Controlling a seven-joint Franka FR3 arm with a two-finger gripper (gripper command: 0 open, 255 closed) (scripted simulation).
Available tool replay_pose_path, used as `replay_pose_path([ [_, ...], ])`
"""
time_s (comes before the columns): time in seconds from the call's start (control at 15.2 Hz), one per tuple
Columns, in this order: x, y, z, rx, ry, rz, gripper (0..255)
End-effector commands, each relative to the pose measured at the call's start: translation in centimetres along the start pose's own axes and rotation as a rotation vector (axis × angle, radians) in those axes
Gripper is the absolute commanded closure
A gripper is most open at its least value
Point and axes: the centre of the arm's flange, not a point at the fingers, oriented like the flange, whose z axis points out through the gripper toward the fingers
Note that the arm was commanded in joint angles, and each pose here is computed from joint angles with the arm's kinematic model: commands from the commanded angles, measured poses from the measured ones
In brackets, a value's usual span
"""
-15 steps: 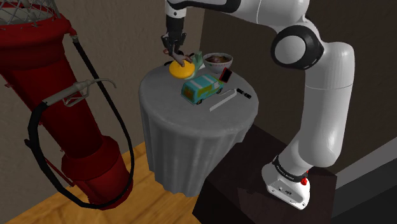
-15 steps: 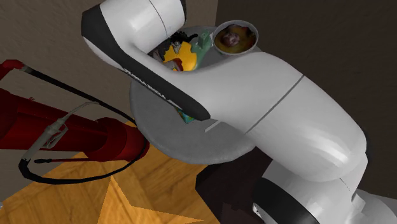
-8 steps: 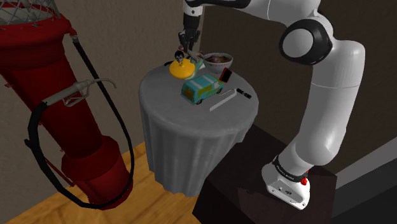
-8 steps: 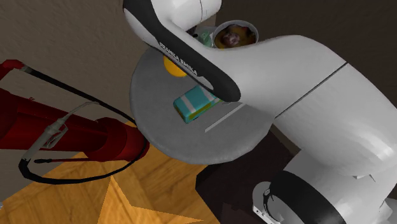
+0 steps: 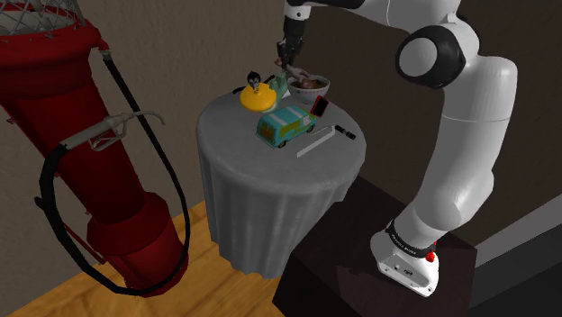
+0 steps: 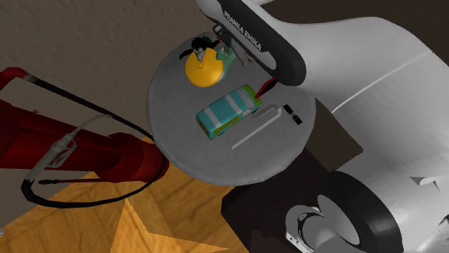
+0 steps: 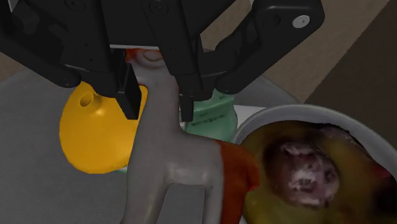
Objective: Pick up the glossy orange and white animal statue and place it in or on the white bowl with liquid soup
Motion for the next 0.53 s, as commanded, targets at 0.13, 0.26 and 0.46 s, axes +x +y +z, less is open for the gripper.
replay_pose_path([
  [0.13, -1.0, 5.2, -0.1, 0.000, 0.000, -0.001, 255],
  [0.26, -1.4, 7.8, -0.2, 0.000, 0.000, -0.001, 255],
  [0.46, -2.0, 11.7, -0.3, 0.000, 0.000, -0.001, 255],
])
